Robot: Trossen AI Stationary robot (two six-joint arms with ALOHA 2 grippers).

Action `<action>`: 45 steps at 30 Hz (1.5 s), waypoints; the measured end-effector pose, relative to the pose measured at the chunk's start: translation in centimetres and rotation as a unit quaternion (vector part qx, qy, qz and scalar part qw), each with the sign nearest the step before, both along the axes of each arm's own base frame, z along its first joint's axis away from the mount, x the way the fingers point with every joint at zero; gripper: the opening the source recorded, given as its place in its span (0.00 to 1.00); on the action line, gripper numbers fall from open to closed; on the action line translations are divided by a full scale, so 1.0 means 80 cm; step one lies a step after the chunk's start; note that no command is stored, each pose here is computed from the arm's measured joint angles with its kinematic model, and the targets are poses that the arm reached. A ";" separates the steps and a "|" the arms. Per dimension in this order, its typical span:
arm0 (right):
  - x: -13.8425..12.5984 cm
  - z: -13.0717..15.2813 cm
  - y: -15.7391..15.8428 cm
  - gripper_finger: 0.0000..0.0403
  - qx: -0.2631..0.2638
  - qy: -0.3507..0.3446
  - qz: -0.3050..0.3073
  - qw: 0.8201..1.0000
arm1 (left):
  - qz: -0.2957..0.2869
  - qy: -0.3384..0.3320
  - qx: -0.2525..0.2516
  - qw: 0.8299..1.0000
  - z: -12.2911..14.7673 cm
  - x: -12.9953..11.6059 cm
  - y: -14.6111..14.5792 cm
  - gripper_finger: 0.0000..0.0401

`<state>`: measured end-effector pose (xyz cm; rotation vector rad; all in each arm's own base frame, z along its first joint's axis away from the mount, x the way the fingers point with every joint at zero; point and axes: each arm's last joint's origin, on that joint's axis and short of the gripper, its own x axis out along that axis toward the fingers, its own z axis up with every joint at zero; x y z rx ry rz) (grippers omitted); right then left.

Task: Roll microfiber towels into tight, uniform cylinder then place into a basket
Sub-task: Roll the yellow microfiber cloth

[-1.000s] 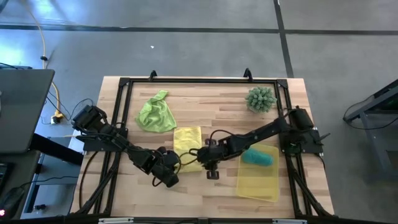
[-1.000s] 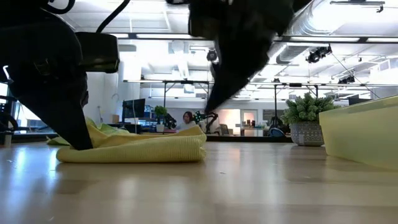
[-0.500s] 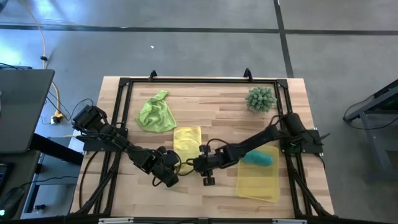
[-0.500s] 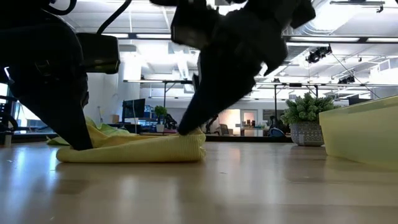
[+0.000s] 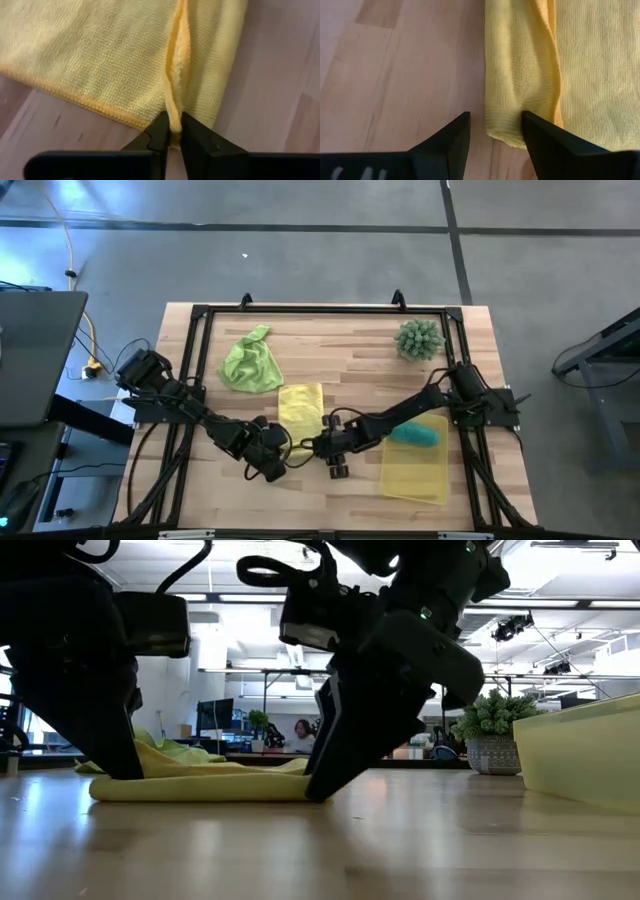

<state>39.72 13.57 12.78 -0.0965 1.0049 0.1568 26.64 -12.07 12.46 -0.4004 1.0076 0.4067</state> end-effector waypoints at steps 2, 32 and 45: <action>-0.001 -0.001 0.000 0.44 0.001 0.005 -0.003 1.000 | -0.029 0.007 0.015 0.999 0.001 -0.001 0.000 0.12; -0.002 -0.001 0.000 0.44 0.014 0.009 -0.021 1.000 | -0.251 -0.054 0.138 0.957 0.011 0.005 -0.031 0.47; -0.001 -0.001 0.000 0.44 0.015 0.008 -0.022 1.000 | -0.200 0.008 0.130 0.971 -0.020 0.006 -0.019 0.50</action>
